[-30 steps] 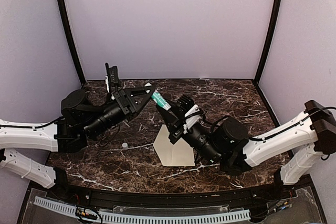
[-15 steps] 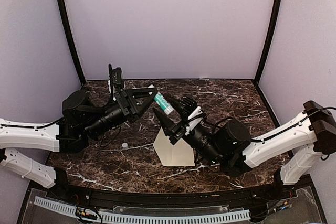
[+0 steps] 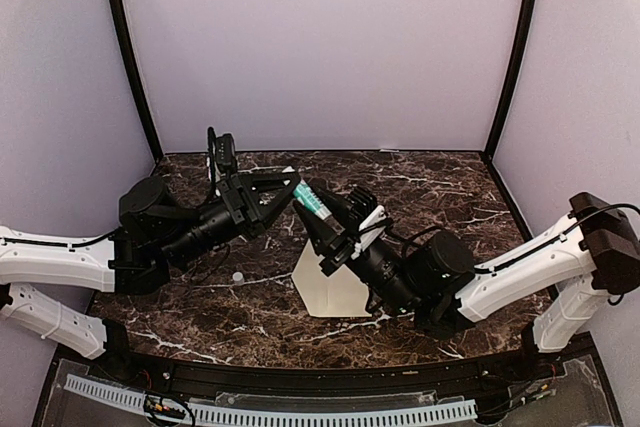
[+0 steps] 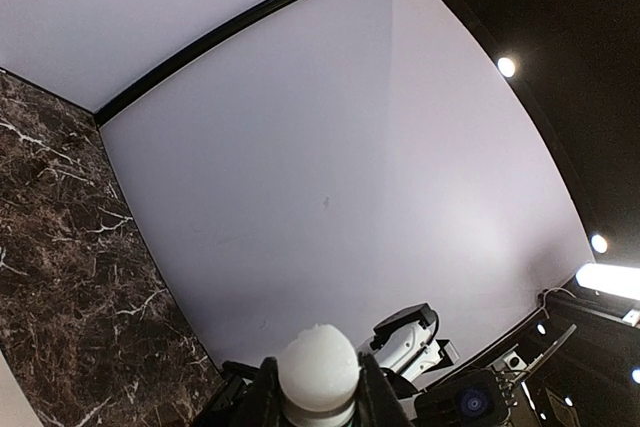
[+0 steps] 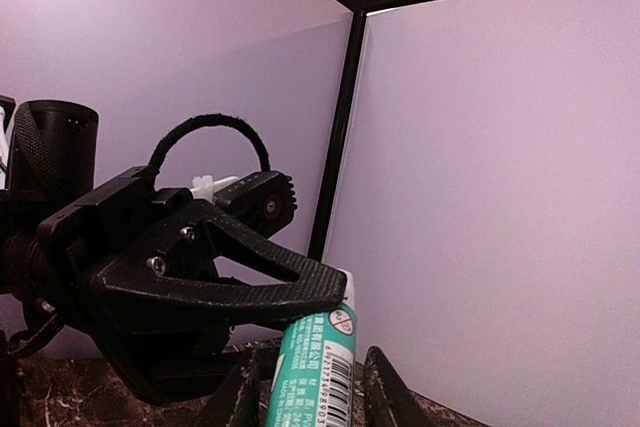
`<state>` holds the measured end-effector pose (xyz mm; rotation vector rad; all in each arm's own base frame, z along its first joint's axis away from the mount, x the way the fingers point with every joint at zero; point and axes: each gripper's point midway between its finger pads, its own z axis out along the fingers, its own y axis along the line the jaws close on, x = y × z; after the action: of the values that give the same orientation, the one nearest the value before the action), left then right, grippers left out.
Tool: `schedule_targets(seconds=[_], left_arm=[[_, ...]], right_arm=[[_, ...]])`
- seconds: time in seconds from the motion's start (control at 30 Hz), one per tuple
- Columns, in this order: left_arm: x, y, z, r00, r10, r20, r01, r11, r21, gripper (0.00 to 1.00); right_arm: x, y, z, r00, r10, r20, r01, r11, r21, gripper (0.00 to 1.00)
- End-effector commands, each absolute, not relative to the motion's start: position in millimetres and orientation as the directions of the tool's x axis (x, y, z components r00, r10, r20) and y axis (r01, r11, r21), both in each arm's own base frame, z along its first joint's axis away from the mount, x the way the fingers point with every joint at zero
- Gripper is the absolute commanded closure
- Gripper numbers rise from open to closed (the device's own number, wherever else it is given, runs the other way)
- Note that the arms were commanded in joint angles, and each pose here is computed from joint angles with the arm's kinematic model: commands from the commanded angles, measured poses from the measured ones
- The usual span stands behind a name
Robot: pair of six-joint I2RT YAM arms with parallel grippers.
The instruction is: Place the letter into the envelope and seal it
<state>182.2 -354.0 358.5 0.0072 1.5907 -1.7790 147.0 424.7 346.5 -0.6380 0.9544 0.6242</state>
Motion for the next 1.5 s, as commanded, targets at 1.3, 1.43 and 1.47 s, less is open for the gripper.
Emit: schedule_targets(seconds=[1.3, 1.43, 1.47], left_arm=[[173, -353, 367, -0.733, -0.495, -0.466, 0.547, -0.02, -0.837, 0.99], [174, -353, 366, -0.732, -0.498, -0.466, 0.545, -0.017, -0.838, 0.99], [174, -354, 366, -0.732, -0.497, -0.466, 0.545, -0.016, -0.838, 0.99]], right_arm=[[155, 427, 356, 0.427, 0.223, -0.876, -0.693, 0.704, -0.158, 0.67], [154, 426, 357, 0.429, 0.225, -0.875, -0.694, 0.702, -0.16, 0.72], [154, 426, 357, 0.429, 0.225, -0.875, -0.694, 0.702, -0.159, 0.73]])
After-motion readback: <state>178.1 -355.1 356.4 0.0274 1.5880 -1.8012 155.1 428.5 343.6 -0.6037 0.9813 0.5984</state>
